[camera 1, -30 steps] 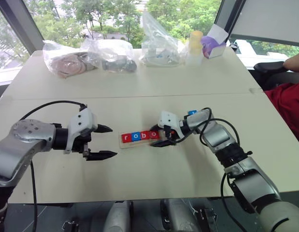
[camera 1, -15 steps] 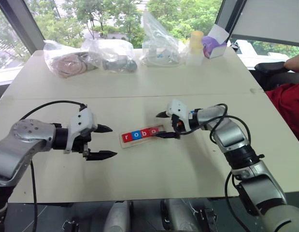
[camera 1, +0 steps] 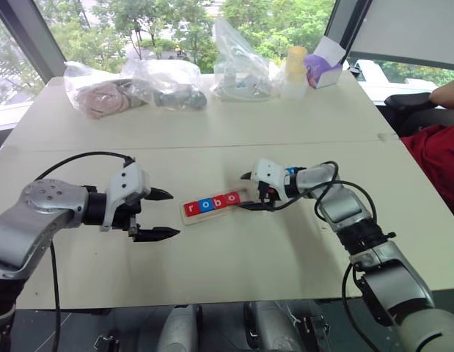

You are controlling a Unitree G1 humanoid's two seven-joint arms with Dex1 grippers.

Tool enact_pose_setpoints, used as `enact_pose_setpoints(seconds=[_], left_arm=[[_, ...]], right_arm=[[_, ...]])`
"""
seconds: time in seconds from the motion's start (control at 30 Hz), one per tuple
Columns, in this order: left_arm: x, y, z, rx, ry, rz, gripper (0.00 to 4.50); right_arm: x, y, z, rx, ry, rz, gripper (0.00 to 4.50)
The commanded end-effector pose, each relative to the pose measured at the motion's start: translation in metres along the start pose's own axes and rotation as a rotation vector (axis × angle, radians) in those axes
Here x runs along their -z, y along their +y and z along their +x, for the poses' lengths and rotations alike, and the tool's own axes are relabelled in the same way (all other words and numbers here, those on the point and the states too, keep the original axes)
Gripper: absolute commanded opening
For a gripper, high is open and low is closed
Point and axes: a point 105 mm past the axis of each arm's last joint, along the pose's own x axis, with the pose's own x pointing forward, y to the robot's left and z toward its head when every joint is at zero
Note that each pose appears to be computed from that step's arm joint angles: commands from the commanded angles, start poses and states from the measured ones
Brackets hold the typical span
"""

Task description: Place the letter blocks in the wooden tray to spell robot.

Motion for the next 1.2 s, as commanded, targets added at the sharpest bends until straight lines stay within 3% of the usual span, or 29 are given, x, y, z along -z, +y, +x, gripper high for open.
enact_pose_setpoints(seconds=[0.03,0.23,0.43,0.67,0.87,1.0,1.2], left_arm=[[-0.006,0.000,-0.005,-0.023,-0.005,0.031,4.50],[-0.005,0.000,-0.005,-0.030,-0.004,0.024,4.50],[0.003,0.003,-0.010,-0.051,0.013,0.002,4.50],[-0.003,0.011,-0.014,-0.131,-0.054,0.000,4.50],[-0.017,0.014,-0.004,-0.137,-0.154,-0.002,4.50],[-0.031,0.023,0.007,-0.161,-0.213,0.043,4.50],[-0.048,0.024,0.028,-0.112,-0.266,0.084,4.50]], right_arm=[[-0.017,-0.010,-0.002,0.022,-0.035,-0.068,4.12],[-0.017,0.003,-0.012,-0.054,-0.055,-0.061,4.12],[-0.014,-0.005,-0.037,-0.052,-0.099,0.069,4.12],[0.011,-0.056,-0.093,0.435,-0.106,0.321,4.12],[0.065,-0.059,-0.131,0.832,0.022,0.522,4.12],[0.065,-0.052,-0.121,0.939,-0.006,0.619,4.12],[0.053,-0.034,-0.085,0.930,-0.028,0.667,4.12]])
